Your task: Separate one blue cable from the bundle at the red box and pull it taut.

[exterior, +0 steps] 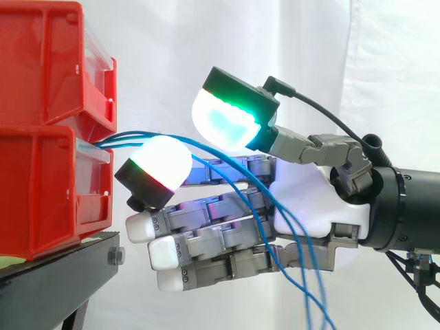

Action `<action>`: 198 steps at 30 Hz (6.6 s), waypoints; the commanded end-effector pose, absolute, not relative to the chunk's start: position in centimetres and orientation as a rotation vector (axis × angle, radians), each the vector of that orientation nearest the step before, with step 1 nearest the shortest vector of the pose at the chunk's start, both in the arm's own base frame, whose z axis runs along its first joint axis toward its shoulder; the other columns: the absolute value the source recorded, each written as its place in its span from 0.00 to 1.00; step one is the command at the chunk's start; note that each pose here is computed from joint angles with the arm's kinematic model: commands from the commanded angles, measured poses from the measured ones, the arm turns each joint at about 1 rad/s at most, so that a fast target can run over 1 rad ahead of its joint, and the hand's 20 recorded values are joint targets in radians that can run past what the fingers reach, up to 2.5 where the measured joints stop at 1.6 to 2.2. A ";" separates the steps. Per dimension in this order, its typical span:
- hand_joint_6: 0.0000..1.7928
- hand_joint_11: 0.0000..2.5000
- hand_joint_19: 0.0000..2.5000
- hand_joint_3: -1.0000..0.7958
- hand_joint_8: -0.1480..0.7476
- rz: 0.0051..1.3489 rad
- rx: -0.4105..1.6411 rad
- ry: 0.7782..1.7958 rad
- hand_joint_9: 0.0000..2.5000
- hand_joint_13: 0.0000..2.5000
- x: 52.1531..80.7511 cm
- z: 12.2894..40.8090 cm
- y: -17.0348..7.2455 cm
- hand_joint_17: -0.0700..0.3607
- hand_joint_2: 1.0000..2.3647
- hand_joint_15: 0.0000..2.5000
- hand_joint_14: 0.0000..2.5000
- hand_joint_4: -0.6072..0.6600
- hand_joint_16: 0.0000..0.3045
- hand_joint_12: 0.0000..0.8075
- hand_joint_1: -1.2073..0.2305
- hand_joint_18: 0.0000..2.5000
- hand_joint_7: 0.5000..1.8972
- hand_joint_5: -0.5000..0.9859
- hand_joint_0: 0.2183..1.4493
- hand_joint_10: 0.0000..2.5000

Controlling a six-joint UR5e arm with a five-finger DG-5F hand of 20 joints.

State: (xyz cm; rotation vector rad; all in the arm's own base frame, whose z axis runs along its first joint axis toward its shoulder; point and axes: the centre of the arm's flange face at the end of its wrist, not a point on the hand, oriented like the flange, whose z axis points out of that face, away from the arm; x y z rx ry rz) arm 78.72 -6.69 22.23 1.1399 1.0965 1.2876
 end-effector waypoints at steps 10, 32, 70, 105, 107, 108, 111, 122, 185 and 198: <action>0.33 0.21 0.16 0.28 0.50 1.278 1.142 1.075 0.26 0.30 78.7 22.2 -7.9 0.37 0.00 0.16 0.01 0.61 0.13 0.44 0.53 0.20 0.36 0.23 0.30 0.01; 0.50 0.30 0.17 0.30 0.49 1.268 1.141 1.059 0.31 0.34 78.6 22.0 -8.0 0.37 0.00 0.19 0.01 0.62 0.13 0.45 0.30 0.27 0.09 0.19 0.38 0.01; 0.54 0.45 0.23 0.28 0.48 1.177 1.144 1.111 0.45 0.40 78.0 20.6 -7.4 0.39 0.00 0.25 0.01 0.46 0.14 0.44 0.19 0.34 0.29 0.24 0.41 0.01; 0.53 0.44 0.27 0.28 0.46 1.137 1.114 1.097 0.43 0.39 77.9 20.2 -6.8 0.41 0.00 0.27 0.01 0.45 0.16 0.44 0.20 0.36 0.27 0.24 0.39 0.01; 0.53 0.43 0.27 0.28 0.47 1.137 1.114 1.097 0.43 0.39 77.9 20.2 -6.8 0.41 0.00 0.27 0.01 0.50 0.16 0.44 0.21 0.36 0.27 0.24 0.34 0.01; 0.53 0.43 0.27 0.28 0.47 1.140 1.111 1.096 0.43 0.39 78.0 20.3 -6.7 0.41 0.00 0.27 0.01 0.50 0.16 0.44 0.21 0.36 0.27 0.24 0.34 0.01; 0.53 0.43 0.27 0.28 0.47 1.139 1.112 1.095 0.43 0.39 78.0 20.3 -6.8 0.41 0.00 0.27 0.01 0.48 0.16 0.44 0.19 0.36 0.27 0.24 0.35 0.01; 0.52 0.42 0.28 0.28 0.47 1.139 1.112 1.095 0.42 0.38 78.0 20.3 -6.8 0.42 0.00 0.27 0.01 0.48 0.16 0.45 0.52 0.34 0.22 0.24 0.32 0.01; 0.53 0.62 0.33 0.28 0.45 1.136 1.121 1.097 0.51 0.42 77.9 20.3 -6.7 0.44 0.00 0.34 0.01 0.48 0.18 0.48 0.15 0.38 0.24 0.25 0.23 0.00; 0.51 0.62 0.36 0.28 0.41 1.136 1.125 1.093 0.55 0.44 77.9 20.3 -6.7 0.42 0.00 0.35 0.01 0.46 0.16 0.46 0.49 0.38 0.26 0.25 0.32 0.01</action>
